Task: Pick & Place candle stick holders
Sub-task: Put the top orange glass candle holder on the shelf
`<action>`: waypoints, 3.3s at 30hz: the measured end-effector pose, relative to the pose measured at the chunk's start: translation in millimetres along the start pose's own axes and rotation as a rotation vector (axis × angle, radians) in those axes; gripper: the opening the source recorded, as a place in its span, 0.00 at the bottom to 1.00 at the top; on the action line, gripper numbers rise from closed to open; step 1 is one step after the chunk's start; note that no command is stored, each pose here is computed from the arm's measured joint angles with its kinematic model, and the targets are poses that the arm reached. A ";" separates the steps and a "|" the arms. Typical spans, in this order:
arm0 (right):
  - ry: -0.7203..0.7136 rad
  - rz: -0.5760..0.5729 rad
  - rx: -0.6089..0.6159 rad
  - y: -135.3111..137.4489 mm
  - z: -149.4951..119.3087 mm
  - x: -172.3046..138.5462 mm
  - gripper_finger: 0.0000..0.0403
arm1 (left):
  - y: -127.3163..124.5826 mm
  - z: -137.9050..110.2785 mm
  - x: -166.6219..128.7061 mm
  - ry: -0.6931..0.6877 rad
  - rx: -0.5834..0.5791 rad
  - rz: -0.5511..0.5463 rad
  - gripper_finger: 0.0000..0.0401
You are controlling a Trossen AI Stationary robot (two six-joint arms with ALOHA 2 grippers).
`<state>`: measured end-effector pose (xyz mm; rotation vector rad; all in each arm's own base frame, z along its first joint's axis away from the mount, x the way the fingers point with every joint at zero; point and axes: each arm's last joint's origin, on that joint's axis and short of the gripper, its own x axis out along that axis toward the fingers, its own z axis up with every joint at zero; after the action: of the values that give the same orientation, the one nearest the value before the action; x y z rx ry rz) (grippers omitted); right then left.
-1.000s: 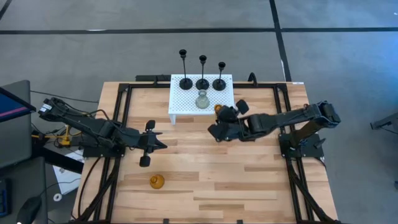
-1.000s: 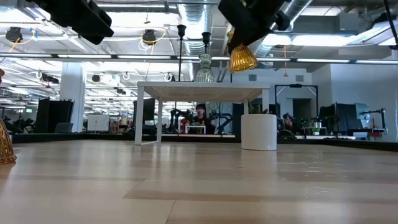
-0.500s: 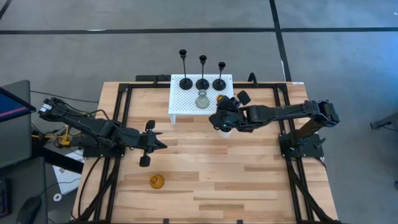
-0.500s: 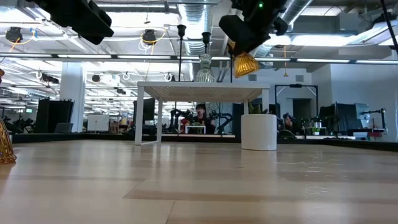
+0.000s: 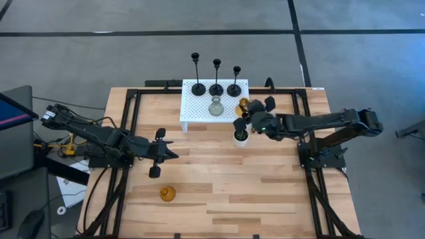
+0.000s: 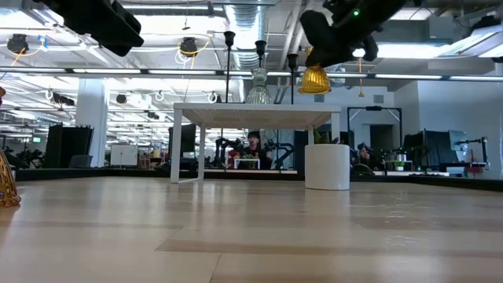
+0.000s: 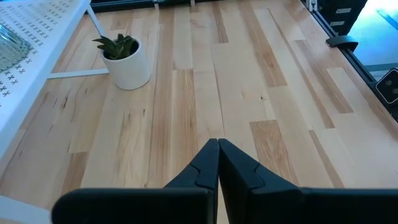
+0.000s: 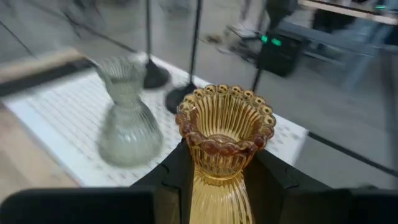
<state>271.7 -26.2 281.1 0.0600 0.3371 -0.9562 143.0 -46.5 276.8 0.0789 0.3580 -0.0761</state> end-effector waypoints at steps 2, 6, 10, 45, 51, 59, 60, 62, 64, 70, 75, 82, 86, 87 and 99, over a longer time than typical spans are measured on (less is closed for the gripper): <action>-0.046 0.049 0.040 -6.3 -1.3 3.5 0.24 | 0.0 0.1 -0.1 -0.001 0.000 0.000 0.02; -0.053 0.108 0.083 -16.6 -6.4 19.2 0.24 | 0.0 0.3 -0.1 -0.002 -0.001 0.000 0.02; -0.032 0.118 0.092 -18.0 -9.7 33.7 0.24 | 0.0 0.4 -0.1 -0.004 -0.001 0.000 0.02; 0.026 0.187 0.081 -17.4 -17.7 49.6 0.49 | 0.0 0.4 -0.1 -0.004 0.007 0.000 0.02; -0.014 0.203 0.076 -15.9 -13.4 48.7 0.69 | 0.0 0.4 -0.1 -0.004 0.006 0.000 0.02; -0.101 0.289 0.052 -13.3 6.7 44.5 0.73 | 0.0 0.4 -0.1 -0.004 0.006 0.000 0.02; -0.116 0.289 0.038 -13.0 10.8 43.9 0.73 | 0.0 0.4 -0.1 -0.004 0.006 0.000 0.02; -0.138 0.294 0.011 -11.4 17.6 41.8 0.73 | 0.0 0.3 -0.1 -0.004 0.006 0.000 0.02; -0.160 0.294 -0.010 -10.8 25.3 40.3 0.73 | 0.0 0.3 -0.1 -0.003 0.003 0.000 0.02; -0.157 0.299 -0.044 -9.6 44.9 32.7 0.72 | 0.0 0.0 -0.1 0.000 0.002 0.000 0.02; -0.010 0.343 -0.094 0.7 49.1 15.8 0.60 | 0.0 0.0 0.0 0.000 0.000 0.000 0.02; 0.135 0.354 -0.171 12.1 34.1 -5.1 0.14 | 0.0 0.0 -0.1 0.000 0.003 0.000 0.02; 0.172 0.327 -0.166 12.4 29.2 -0.3 0.04 | 0.0 0.0 0.0 0.000 0.004 0.000 0.02; 0.184 0.316 -0.159 11.7 27.6 2.6 0.03 | 0.0 0.0 -0.1 0.000 0.004 0.000 0.02; 0.291 0.258 -0.208 22.9 1.5 45.2 0.00 | 0.0 -0.1 0.0 0.000 0.004 0.000 0.02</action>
<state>314.5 -48.9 266.4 0.0507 0.6790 -0.6525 142.9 -46.5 276.7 0.0826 0.3584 -0.0764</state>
